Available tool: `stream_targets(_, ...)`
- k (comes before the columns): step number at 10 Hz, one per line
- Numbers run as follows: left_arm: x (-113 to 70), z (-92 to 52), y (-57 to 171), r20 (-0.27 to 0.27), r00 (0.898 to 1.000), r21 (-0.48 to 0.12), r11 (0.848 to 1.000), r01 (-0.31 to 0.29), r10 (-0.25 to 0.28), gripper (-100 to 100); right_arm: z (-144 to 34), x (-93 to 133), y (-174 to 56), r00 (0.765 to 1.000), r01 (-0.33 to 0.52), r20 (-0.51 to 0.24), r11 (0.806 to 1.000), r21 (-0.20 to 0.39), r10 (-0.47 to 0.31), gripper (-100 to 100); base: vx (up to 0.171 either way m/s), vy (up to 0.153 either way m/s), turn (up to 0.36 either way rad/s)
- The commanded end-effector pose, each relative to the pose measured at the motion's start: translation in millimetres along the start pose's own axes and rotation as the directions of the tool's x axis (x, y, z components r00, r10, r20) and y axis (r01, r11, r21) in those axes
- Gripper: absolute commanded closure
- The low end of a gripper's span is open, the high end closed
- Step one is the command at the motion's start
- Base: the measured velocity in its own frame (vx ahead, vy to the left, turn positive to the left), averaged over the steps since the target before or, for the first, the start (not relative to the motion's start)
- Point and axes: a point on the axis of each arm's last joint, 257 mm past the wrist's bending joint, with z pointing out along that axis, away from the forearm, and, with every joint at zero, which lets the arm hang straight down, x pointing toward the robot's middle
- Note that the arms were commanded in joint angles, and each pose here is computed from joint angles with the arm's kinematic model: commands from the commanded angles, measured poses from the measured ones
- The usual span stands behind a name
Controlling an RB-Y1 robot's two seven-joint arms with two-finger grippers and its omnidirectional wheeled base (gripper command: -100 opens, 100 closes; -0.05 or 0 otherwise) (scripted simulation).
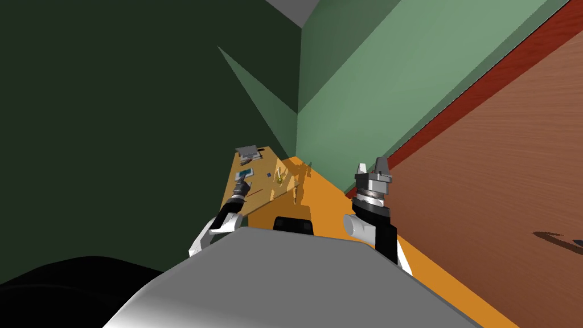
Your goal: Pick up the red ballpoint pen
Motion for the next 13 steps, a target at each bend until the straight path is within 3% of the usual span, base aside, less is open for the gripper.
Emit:
stream_targets(1, -26.3, -6.1, 27.6, 0.038, 0.999, -0.087, 0.996, 0.002, 0.001, -100, 0.0, 0.0, 0.0, 1.000, 0.000, 0.000, 1.000, 0.000, 0.000, 0, -0.028, 0.018, -0.226)
stream_targets(2, -26.8, -6.4, 30.7, 0.039, 0.999, -0.099, 0.995, 0.002, 0.002, -100, 0.0, 0.0, 0.0, 1.000, 0.000, 0.000, 1.000, 0.000, 0.000, 0, -0.022, 0.023, -0.121)
stream_targets(3, -48.7, -13.1, 54.8, 0.074, 0.997, -0.173, 0.985, 0.010, 0.003, -100, 0.0, 0.0, 0.0, 1.000, 0.000, 0.000, 1.000, 0.000, 0.000, 0, -0.026, 0.019, -0.186)
stream_targets(4, -49.0, -13.5, 56.8, 0.075, 0.997, -0.181, 0.983, 0.011, 0.003, -100, 0.0, 0.0, 0.0, 1.000, 0.000, 0.000, 1.000, 0.000, 0.000, 0, -0.021, 0.018, -0.101)
stream_targets(5, -70.2, -21.7, 78.7, 0.110, 0.994, -0.251, 0.968, 0.025, 0.003, -100, 0.0, 0.0, 0.0, 1.000, 0.000, 0.000, 1.000, 0.000, 0.000, 0, -0.022, 0.014, -0.263)
stream_targets(6, -71.5, -23.0, 82.4, 0.113, 0.994, -0.260, 0.965, 0.026, 0.004, -100, 0.0, 0.0, 0.0, 1.000, 0.000, 0.000, 1.000, 0.000, 0.000, 0, -0.020, 0.019, -0.095)
stream_targets(7, -93.6, -33.4, 103.6, 0.151, 0.989, -0.324, 0.945, 0.046, 0.004, -100, 0.0, 0.0, 0.0, 1.000, 0.000, 0.000, 1.000, 0.000, 0.000, 0, -0.019, 0.015, -0.194)
stream_targets(8, -94.0, -34.7, 107.0, 0.153, 0.988, -0.337, 0.940, 0.048, 0.004, -100, 0.0, 0.0, 0.0, 1.000, 0.000, 0.000, 1.000, 0.000, 0.000, 0, -0.015, 0.014, -0.113)
stream_targets(9, -115.7, -46.0, 125.4, 0.191, 0.982, -0.389, 0.918, 0.073, 0.003, -100, 0.0, 0.0, 0.0, 1.000, 0.000, 0.000, 1.000, 0.000, 0.000, 0, -0.011, 0.011, -0.192)
stream_targets(10, -116.1, -48.4, 130.3, 0.194, 0.981, -0.408, 0.910, 0.076, 0.005, -100, 0.0, 0.0, 0.0, 1.000, 0.000, 0.000, 1.000, 0.000, 0.000, 0, -0.009, 0.013, -0.124)
stream_targets(11, -137.2, -60.1, 145.6, 0.232, 0.973, -0.449, 0.888, 0.105, 0.003, -100, 0.0, 0.0, 0.0, 1.000, 0.000, 0.000, 1.000, 0.000, 0.000, 0, -0.008, 0.012, -0.214)
stream_targets(13, -137.6, -64.0, 152.4, 0.237, 0.972, -0.474, 0.873, 0.111, 0.005, -100, 0.0, 0.0, 0.0, 1.000, 0.000, 0.000, 1.000, 0.000, 0.000, 0, -0.005, 0.011, -0.064)
